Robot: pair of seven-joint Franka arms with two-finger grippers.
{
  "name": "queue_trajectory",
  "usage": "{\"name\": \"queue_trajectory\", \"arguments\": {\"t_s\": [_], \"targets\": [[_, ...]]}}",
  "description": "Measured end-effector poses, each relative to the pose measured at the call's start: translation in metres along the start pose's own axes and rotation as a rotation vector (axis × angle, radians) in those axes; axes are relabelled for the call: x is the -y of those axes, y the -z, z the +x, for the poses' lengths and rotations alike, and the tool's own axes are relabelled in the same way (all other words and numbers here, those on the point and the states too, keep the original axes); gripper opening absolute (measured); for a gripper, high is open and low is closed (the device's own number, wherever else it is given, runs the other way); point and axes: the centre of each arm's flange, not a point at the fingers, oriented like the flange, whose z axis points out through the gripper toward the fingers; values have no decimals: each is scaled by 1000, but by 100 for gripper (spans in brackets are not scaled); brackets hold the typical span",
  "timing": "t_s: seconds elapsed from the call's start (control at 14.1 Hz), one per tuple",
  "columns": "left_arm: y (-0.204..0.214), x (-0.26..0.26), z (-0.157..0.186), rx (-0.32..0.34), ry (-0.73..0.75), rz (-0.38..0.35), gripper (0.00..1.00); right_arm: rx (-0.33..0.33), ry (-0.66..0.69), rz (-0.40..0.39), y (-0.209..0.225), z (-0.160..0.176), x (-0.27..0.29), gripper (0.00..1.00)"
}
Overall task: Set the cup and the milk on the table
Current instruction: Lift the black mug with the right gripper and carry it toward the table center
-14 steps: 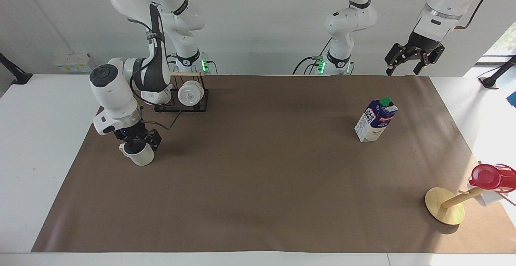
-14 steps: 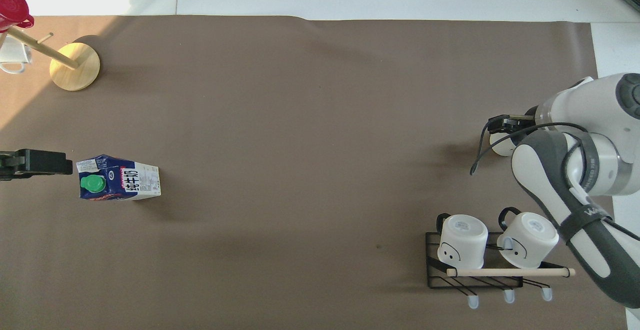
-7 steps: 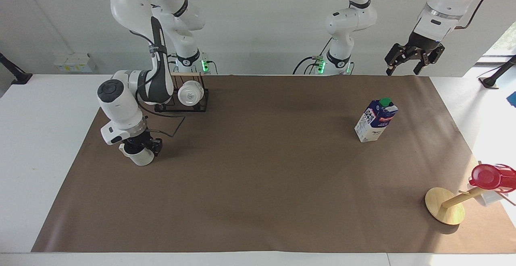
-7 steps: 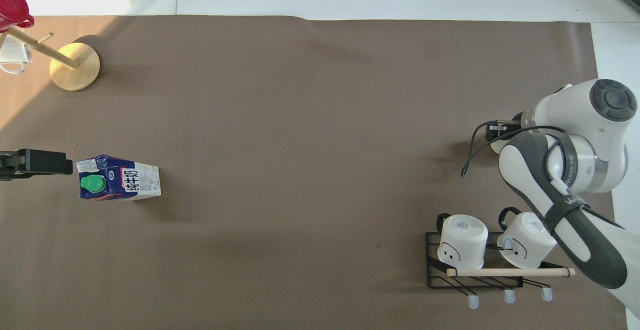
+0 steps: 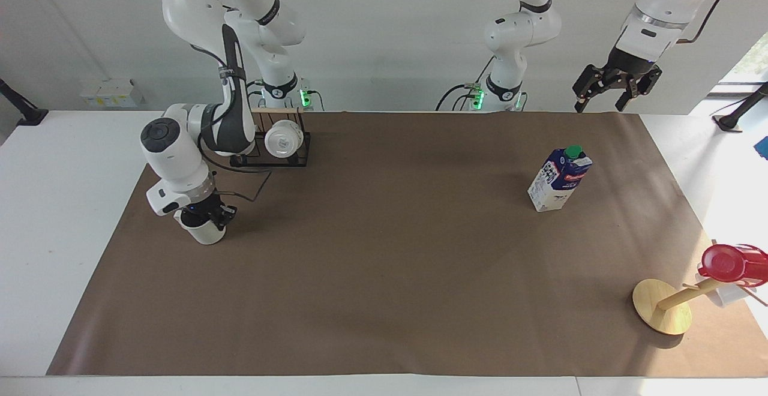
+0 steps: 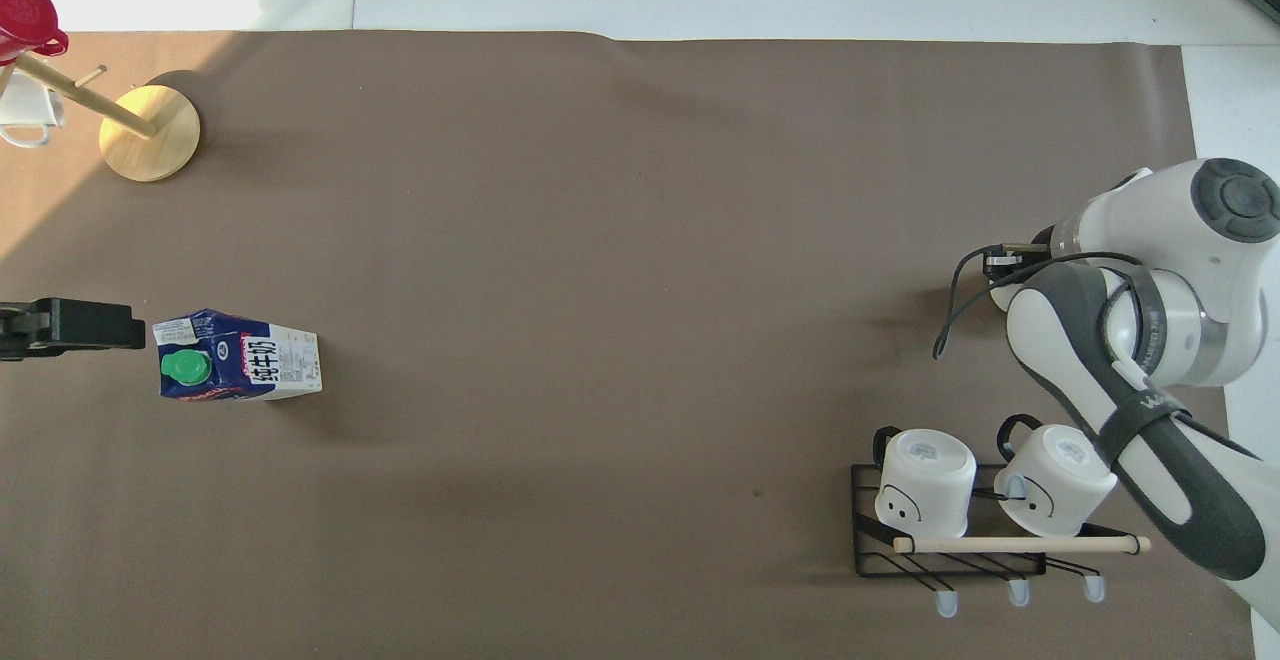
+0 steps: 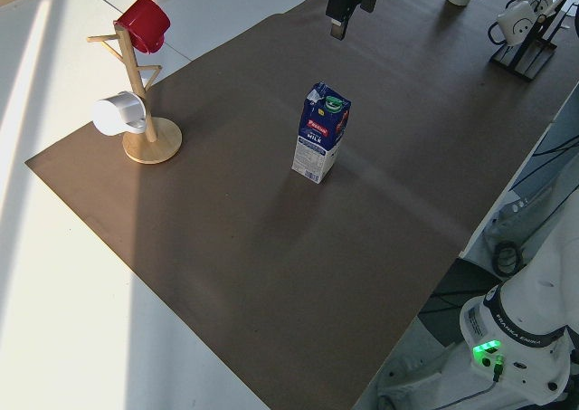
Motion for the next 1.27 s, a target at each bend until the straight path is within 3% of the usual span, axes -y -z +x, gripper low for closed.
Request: {"name": "queue_trajectory", "arguments": {"t_s": [0.35,0.57,0.99,1.27], "targets": [[0,0,0,0,0,0,100,-61,15,2,42,1,8,4],[0,0,0,0,0,0,100,-88,67,4,78,4,41,4],[0,0,0,0,0,0,100,-104,106,27,112,-10,164,4],[0,0,0,1,1,0,100,-88,92,42,133,-51,271,4]]}}
